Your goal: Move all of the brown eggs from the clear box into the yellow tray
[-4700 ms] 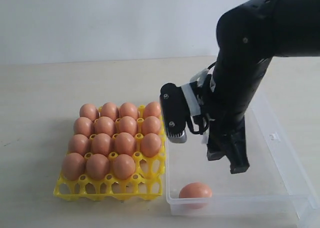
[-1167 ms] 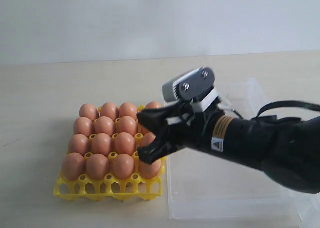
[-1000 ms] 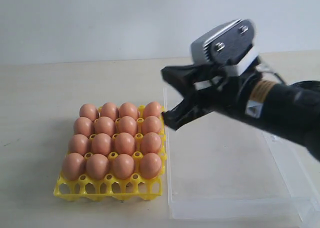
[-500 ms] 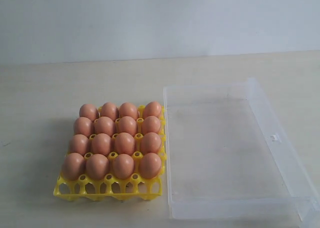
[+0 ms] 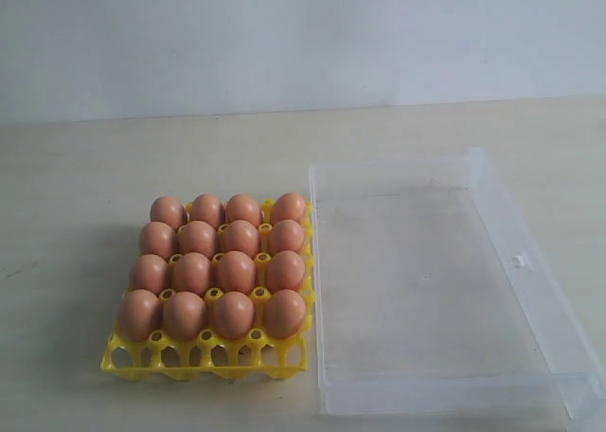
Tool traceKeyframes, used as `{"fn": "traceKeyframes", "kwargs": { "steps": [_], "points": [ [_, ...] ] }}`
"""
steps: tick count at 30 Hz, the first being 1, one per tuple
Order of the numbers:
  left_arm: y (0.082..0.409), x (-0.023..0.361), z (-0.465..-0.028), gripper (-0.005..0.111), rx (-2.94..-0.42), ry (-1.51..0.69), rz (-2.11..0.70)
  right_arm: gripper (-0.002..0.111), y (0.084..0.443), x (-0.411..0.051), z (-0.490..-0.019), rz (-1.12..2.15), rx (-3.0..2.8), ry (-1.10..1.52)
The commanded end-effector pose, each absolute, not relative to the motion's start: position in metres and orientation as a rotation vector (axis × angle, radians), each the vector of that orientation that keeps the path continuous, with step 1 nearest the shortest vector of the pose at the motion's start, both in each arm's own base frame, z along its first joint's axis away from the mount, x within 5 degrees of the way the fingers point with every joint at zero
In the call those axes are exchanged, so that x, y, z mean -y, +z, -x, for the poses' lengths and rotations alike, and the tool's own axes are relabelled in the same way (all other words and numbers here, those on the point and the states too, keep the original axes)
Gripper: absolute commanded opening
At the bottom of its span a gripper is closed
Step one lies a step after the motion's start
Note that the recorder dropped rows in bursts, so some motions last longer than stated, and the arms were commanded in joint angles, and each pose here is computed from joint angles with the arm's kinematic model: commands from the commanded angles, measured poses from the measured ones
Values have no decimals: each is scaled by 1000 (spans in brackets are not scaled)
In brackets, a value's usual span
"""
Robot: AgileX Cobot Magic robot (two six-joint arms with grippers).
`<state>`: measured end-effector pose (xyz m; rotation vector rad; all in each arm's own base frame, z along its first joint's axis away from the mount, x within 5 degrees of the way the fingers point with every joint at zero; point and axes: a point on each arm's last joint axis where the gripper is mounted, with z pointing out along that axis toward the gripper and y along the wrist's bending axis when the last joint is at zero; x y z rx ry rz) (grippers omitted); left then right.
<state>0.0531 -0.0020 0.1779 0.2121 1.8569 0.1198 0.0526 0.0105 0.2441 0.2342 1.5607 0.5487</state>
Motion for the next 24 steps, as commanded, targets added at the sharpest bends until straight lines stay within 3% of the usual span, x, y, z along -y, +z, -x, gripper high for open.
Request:
{"fn": "traceKeyframes", "kwargs": {
  "steps": [1,7,22,24],
  "points": [
    [180,2,-53,0,-1837,108,-198,3,243,-8,-47,-202,-1534,495],
    [180,2,-53,0,-1837,108,-198,3,239,-7,-50,-88,-1492,370],
    [180,2,-53,0,-1837,108,-198,3,221,-6,-52,-105,-1601,338],
    [180,2,-53,0,-1837,108,-198,3,221,-5,-53,18,-1597,192]
  ]
}}
